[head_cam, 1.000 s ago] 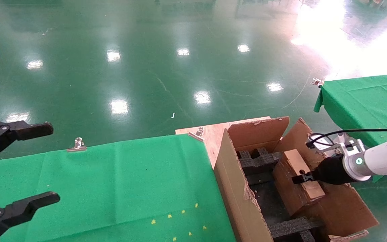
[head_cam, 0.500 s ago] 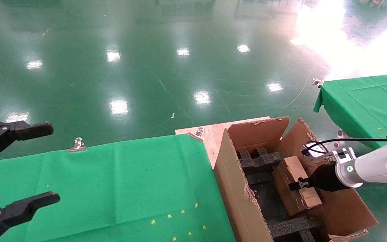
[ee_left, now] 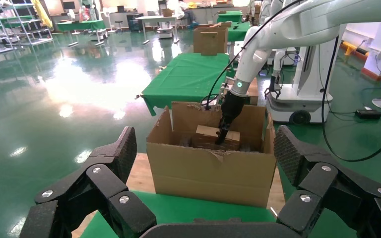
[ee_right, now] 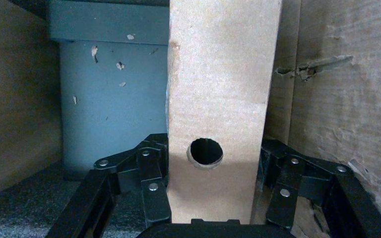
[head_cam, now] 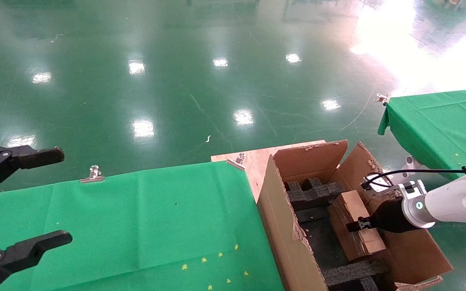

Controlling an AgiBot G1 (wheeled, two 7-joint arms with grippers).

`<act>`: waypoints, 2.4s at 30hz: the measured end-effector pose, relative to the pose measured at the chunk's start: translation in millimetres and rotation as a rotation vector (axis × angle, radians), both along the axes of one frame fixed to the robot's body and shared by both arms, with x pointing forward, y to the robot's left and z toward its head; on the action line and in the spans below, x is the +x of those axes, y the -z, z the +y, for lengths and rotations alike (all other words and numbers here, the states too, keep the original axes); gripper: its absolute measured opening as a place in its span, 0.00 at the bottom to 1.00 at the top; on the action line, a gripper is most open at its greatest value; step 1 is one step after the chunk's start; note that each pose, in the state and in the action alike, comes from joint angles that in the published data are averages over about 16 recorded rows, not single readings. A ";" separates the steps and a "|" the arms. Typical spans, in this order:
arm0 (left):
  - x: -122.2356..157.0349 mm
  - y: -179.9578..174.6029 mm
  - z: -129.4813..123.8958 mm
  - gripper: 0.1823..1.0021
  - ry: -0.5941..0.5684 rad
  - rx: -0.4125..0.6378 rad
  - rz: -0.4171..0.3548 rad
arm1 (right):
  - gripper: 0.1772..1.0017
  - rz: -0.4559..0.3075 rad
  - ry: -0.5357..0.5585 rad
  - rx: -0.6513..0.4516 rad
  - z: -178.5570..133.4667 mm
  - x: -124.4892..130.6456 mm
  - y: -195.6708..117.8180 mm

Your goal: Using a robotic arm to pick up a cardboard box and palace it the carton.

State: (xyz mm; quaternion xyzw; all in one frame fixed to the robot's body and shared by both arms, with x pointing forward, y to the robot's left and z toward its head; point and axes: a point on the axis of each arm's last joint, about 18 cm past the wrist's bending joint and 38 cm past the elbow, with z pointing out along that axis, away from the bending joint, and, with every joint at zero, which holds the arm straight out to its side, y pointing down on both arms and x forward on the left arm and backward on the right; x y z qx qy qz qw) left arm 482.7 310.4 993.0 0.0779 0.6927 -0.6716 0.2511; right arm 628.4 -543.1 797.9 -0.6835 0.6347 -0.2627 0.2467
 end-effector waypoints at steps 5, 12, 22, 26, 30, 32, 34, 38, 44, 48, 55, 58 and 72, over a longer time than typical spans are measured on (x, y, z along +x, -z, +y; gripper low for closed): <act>0.0 0.0 0.0 1.00 0.000 0.000 0.000 | 0.20 -0.003 0.002 0.000 -0.9 -0.2 -1.4; 0.0 0.0 0.0 1.00 0.000 0.000 0.000 | 0.30 -0.009 0.006 -0.001 -2.4 -0.1 -5.2; 0.0 0.0 0.0 1.00 0.000 0.000 0.000 | 0.53 -0.019 0.005 -0.007 -4.7 0.0 -13.4; 0.0 0.0 0.0 1.00 0.000 0.000 0.000 | 0.64 -0.028 0.004 -0.011 -5.8 0.6 -18.4; 0.0 0.0 0.0 1.00 0.000 0.000 0.000 | 0.75 -0.044 0.000 -0.016 -6.6 2.2 -26.5; 0.0 0.0 0.0 1.00 0.000 0.000 0.000 | 0.79 -0.057 -0.004 -0.018 -6.5 3.7 -32.5; 0.0 0.0 0.0 1.00 0.000 0.000 0.000 | 0.83 -0.074 -0.011 -0.020 -5.8 5.8 -40.5; 0.0 0.0 0.0 1.00 0.000 0.000 0.000 | 0.90 -0.121 -0.034 -0.022 -2.6 11.2 -62.8; 0.0 0.0 0.0 1.00 0.000 0.000 0.000 | 0.96 -0.213 -0.110 -0.013 11.7 19.8 -109.2; 0.0 0.0 0.0 1.00 0.000 0.000 0.000 | 0.98 -0.276 -0.199 0.006 28.3 21.5 -143.1; 0.0 0.0 0.0 1.00 0.000 0.000 0.000 | 1.00 -0.366 -0.394 0.052 61.7 13.3 -189.2; 0.0 0.0 0.1 1.00 0.000 0.000 0.000 | 1.00 -0.393 -0.466 0.071 72.7 7.3 -201.1; 0.1 0.0 0.1 1.00 -0.001 0.000 0.000 | 1.00 -0.425 -0.558 0.101 86.9 0.2 -209.6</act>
